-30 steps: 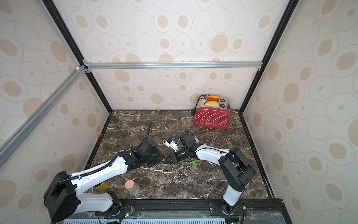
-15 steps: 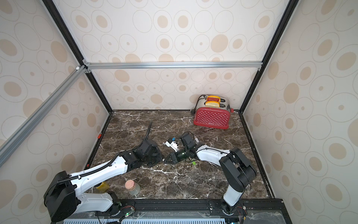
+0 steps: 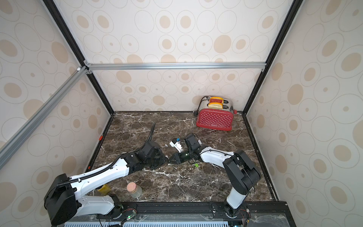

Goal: Close the usb drive cover
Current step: Close the cover of the USB drive.

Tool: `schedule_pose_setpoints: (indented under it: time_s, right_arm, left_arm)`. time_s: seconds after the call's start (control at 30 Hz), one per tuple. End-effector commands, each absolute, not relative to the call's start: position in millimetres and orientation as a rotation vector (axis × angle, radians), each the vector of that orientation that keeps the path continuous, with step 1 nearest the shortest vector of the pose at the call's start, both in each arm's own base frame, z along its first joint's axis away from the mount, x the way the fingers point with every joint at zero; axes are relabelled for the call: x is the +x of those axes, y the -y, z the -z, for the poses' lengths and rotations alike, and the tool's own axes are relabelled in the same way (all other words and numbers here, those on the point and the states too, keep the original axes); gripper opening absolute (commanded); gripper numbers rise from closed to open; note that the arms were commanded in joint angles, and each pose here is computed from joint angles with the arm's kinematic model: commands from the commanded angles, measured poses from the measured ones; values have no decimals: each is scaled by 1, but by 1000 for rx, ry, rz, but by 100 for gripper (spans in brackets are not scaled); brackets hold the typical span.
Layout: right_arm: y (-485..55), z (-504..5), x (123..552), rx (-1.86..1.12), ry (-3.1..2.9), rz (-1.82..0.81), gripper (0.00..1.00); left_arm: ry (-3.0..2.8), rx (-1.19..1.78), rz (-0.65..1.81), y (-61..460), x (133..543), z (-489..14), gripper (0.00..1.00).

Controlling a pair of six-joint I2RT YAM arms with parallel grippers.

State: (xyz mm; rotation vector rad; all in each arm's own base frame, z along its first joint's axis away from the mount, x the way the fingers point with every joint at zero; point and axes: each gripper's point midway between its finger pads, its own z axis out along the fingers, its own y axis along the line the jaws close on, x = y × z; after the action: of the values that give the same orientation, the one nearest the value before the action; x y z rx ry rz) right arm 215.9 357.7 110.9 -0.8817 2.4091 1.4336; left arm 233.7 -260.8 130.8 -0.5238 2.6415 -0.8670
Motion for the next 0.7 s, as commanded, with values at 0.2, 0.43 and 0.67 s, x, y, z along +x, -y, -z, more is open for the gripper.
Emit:
schedule_pose_setpoints:
  time_s: [0.2, 0.43, 0.67]
  right_arm:
    - [-357, -120, 240, -821, -2332, -1359, 0]
    - [-355, -120, 239, -822, -2330, -1354, 0]
    - [-348, -117, 235, -820, -2336, -1347, 0]
  left_arm:
    - [-2688, -456, 975, 276, 214, -150, 22]
    - [-2669, -434, 968, 274, 216, -165, 23]
    - [-2601, -437, 893, 249, 228, -195, 23]
